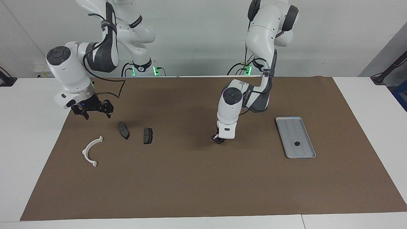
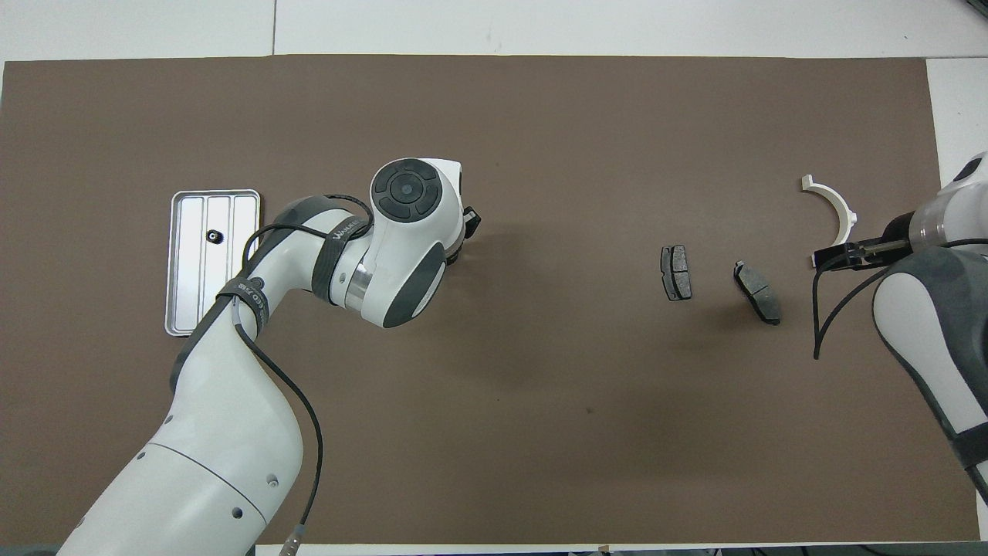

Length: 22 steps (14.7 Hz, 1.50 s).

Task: Place bearing gear from tray to pile

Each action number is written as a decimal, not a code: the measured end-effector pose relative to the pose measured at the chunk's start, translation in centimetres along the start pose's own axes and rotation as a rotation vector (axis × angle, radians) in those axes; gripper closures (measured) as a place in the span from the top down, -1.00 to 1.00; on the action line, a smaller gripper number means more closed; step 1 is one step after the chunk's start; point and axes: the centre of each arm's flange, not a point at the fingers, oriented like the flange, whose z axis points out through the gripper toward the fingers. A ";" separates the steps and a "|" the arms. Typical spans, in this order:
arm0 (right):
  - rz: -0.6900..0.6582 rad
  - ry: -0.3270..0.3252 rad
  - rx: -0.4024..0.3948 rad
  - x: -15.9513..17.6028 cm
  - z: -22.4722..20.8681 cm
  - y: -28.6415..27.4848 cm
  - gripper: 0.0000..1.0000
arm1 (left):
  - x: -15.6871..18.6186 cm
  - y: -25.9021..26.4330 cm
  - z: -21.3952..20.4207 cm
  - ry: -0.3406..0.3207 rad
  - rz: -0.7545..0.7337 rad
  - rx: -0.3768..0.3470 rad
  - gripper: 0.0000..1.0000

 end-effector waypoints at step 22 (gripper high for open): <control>0.133 -0.016 -0.008 11.2 -0.3 -28.9 0.82 | 23.2 -22.3 -9.5 -0.038 0.307 0.078 0.84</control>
